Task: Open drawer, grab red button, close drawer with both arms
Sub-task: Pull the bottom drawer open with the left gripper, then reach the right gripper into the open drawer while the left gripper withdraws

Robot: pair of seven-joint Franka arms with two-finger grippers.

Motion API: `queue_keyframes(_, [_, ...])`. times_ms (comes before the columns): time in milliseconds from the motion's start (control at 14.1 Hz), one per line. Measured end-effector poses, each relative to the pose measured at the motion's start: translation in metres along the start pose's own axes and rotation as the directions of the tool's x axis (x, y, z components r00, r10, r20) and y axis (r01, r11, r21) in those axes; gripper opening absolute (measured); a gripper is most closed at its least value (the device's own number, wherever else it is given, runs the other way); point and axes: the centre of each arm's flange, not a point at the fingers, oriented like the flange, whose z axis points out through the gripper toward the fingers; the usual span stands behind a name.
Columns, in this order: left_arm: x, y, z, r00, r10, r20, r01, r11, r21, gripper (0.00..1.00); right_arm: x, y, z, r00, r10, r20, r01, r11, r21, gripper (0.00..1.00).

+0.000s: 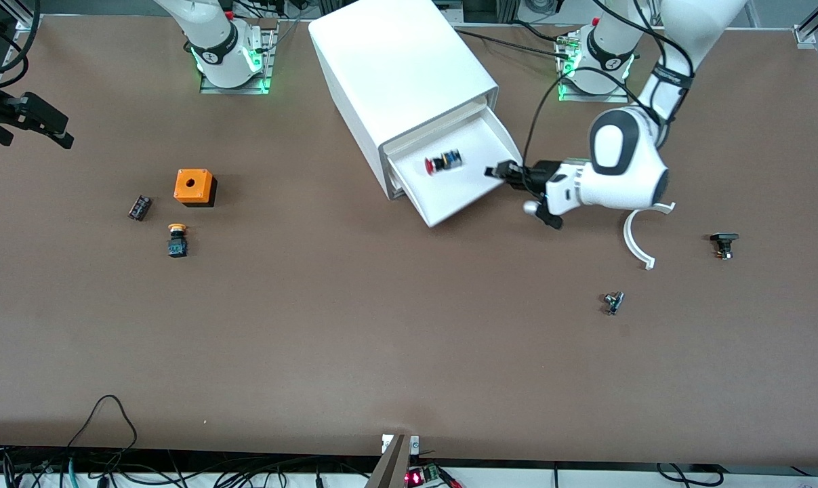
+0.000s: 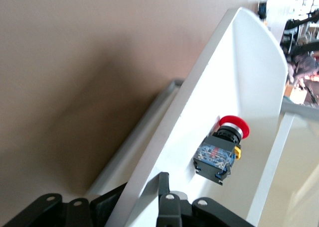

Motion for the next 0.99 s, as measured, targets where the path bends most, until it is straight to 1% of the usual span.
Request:
queue_keyframes(71, [0.005,-0.002,-0.008,0.999,-0.009,-0.034,0.009,1.0,0.012,0.26,0.002,0.0,0.004,1.0,-0.001,0.007,0.001,1.0,0.0,1.0])
queue_keyframes(212, [0.014,-0.007,-0.019,0.994,-0.022,-0.111,0.028,0.998,0.049,0.43,0.006,-0.001,0.011,1.0,-0.002,0.021,0.002,1.0,-0.001,1.0])
queue_keyframes(425, [0.028,-0.002,-0.046,0.972,0.003,-0.234,0.021,0.995,0.098,0.72,0.008,-0.001,0.014,1.0,-0.002,0.026,0.002,1.0,-0.001,1.0])
queue_keyframes(495, [0.03,-0.001,-0.067,0.959,0.005,-0.284,0.026,0.994,0.106,0.8,0.008,-0.001,0.013,1.0,-0.001,0.025,0.001,1.0,-0.001,1.0])
queue_keyframes(566, [0.03,-0.003,-0.098,0.939,0.002,-0.344,0.038,0.993,0.109,0.91,0.008,-0.001,0.013,1.0,-0.001,0.024,0.001,1.0,-0.001,1.0])
queue_keyframes(637, [0.027,-0.006,-0.131,0.917,-0.002,-0.399,0.05,0.993,0.11,0.99,0.008,0.0,0.013,1.0,-0.001,0.024,0.001,1.0,-0.001,1.0])
queue_keyframes(708, [0.022,-0.009,-0.16,0.898,0.009,-0.439,0.054,0.99,0.131,1.0,0.008,-0.001,0.013,1.0,-0.002,0.024,0.002,1.0,-0.001,1.0])
queue_keyframes(778, [0.016,-0.009,-0.183,0.893,0.055,-0.448,0.039,0.98,0.197,1.0,0.008,-0.004,0.013,1.0,-0.011,0.024,0.011,1.0,0.002,1.0])
queue_keyframes(849, [0.01,-0.006,-0.204,0.896,0.127,-0.426,0.008,0.953,0.302,1.0,0.008,-0.014,0.013,0.999,-0.032,0.024,0.032,0.999,0.006,1.0])
queue_keyframes(920, [0.006,0.003,-0.225,0.904,0.196,-0.38,-0.032,0.917,0.397,1.0,0.009,-0.031,0.014,0.998,-0.063,0.027,0.063,0.998,0.009,1.0])
queue_keyframes(991, [0.003,0.018,-0.248,0.917,0.242,-0.316,-0.075,0.884,0.461,1.0,0.01,-0.053,0.019,0.994,-0.103,0.035,0.103,0.995,0.011,1.0])
